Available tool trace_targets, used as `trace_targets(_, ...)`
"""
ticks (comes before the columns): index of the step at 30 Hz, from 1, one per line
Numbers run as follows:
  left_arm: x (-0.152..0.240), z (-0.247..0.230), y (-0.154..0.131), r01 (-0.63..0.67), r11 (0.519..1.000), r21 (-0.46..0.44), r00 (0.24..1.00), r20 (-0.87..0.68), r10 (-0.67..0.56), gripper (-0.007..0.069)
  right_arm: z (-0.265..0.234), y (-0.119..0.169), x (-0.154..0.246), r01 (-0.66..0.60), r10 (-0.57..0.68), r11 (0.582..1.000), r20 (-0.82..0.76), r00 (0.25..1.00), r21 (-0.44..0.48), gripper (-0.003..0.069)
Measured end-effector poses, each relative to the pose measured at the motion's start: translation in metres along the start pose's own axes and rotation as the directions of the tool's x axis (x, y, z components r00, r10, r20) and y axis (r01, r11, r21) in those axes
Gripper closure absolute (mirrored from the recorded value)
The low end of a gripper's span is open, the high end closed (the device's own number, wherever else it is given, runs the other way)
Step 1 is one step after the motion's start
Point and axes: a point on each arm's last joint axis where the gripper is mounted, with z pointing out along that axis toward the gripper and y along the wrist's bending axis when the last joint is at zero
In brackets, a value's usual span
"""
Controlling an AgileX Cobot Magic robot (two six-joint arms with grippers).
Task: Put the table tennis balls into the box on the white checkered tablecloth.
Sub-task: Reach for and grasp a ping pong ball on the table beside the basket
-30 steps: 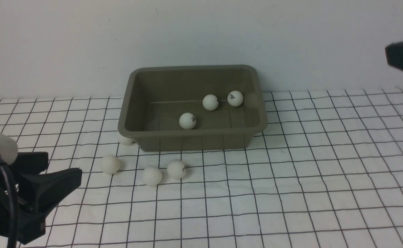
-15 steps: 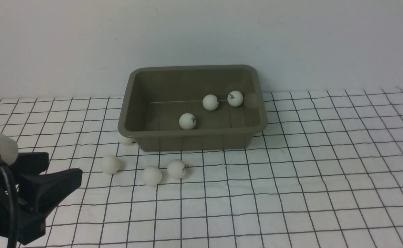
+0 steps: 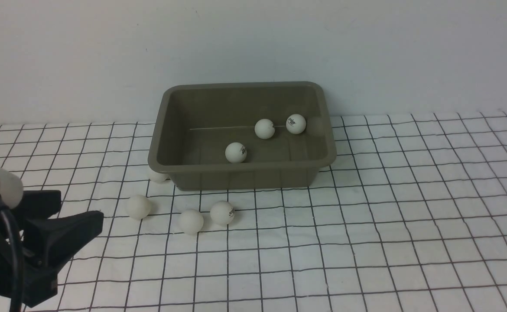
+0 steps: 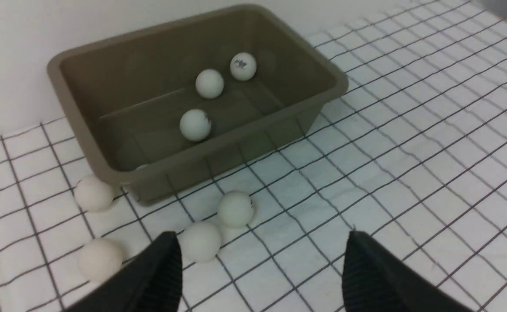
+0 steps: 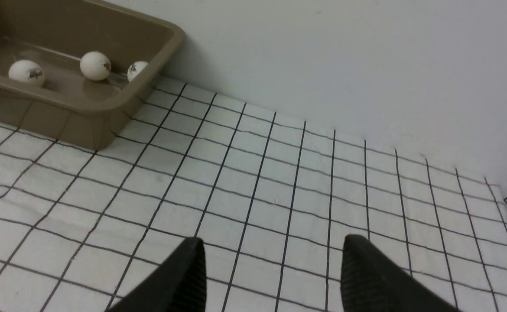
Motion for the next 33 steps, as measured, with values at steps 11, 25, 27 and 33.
trace_targets(11, -0.009, 0.034, 0.024, -0.03, 0.996, 0.081, 0.995, -0.09, 0.037, 0.0175, 0.0, 0.0, -0.002, -0.01, 0.01, 1.0, 0.019, 1.0, 0.003, 0.0269)
trace_targets(25, 0.012, 0.114, 0.017, -0.105, 0.955, 0.276, 0.933, -0.306, 0.191, 0.0175, 0.0, 0.001, 0.0, -0.031, 0.031, 1.0, 0.016, 0.999, -0.006, 0.0269)
trace_targets(27, 0.017, 0.128, 0.012, -0.097, 0.962, 0.257, 0.928, -0.325, 0.181, 0.0175, 0.0, 0.001, 0.0, -0.031, 0.031, 1.0, 0.016, 0.999, -0.006, 0.0269)
trace_targets(33, 0.033, 0.166, -0.001, -0.061, 0.986, 0.157, 0.923, -0.368, 0.116, 0.0175, 0.0, 0.001, 0.0, -0.031, 0.031, 1.0, 0.016, 0.999, -0.006, 0.0269)
